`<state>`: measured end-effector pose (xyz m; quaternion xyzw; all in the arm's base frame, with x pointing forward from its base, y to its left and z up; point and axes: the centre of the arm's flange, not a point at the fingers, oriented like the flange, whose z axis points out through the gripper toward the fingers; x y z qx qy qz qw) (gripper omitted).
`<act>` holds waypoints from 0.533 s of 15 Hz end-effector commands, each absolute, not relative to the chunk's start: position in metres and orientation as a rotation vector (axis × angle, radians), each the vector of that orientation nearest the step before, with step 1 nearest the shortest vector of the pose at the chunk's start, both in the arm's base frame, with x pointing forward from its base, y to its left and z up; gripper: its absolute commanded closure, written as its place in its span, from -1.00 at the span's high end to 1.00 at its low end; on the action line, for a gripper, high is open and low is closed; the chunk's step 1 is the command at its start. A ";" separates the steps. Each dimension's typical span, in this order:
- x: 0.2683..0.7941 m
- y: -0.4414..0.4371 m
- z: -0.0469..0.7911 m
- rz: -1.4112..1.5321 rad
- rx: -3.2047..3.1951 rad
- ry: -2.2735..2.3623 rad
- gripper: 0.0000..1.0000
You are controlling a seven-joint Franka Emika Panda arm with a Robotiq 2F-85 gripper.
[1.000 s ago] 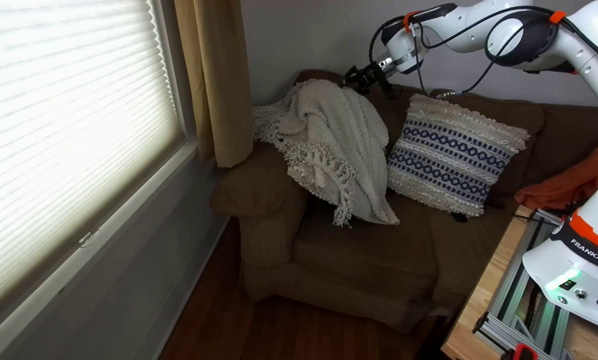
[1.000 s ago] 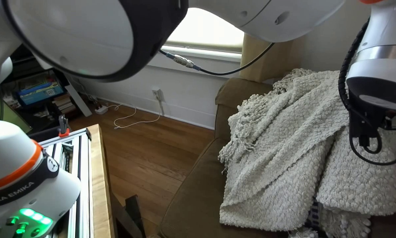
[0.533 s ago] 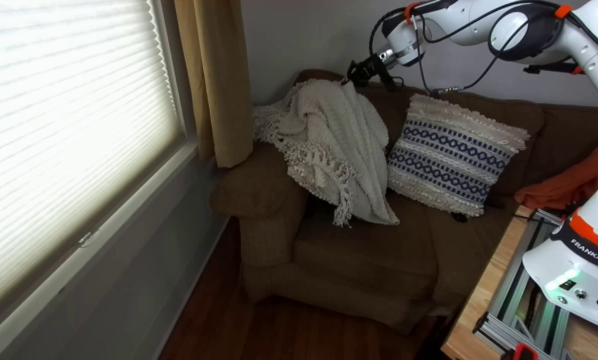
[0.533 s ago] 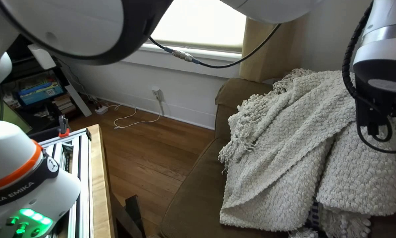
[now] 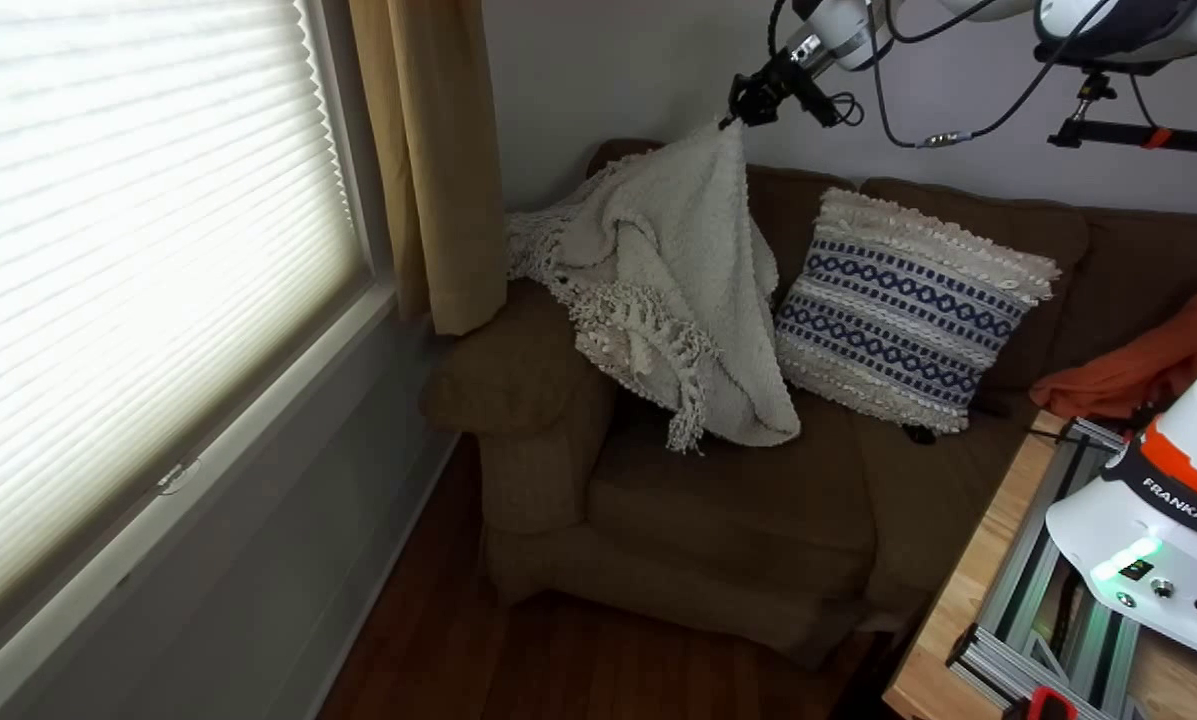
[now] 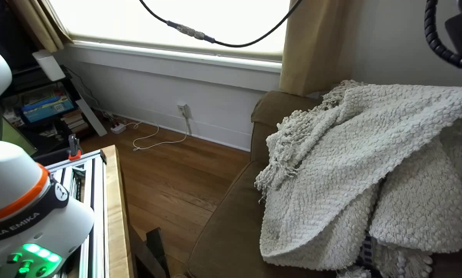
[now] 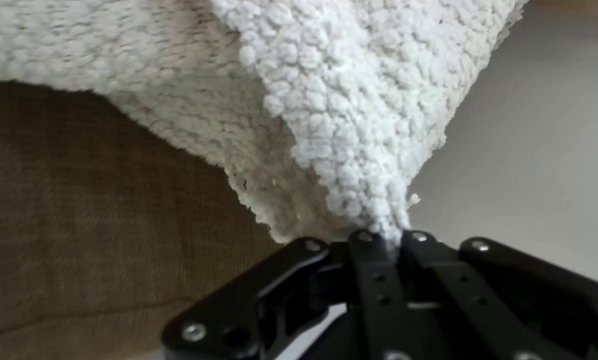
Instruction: Fully cover the pillow on the left with the white blanket
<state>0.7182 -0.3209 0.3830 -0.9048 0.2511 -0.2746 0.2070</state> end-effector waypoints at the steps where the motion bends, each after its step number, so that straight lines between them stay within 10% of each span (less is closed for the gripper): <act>1: 0.651 -0.323 0.451 -0.806 -2.675 0.726 -0.98; 8: 0.583 -0.326 0.571 -1.166 -2.717 0.711 -0.98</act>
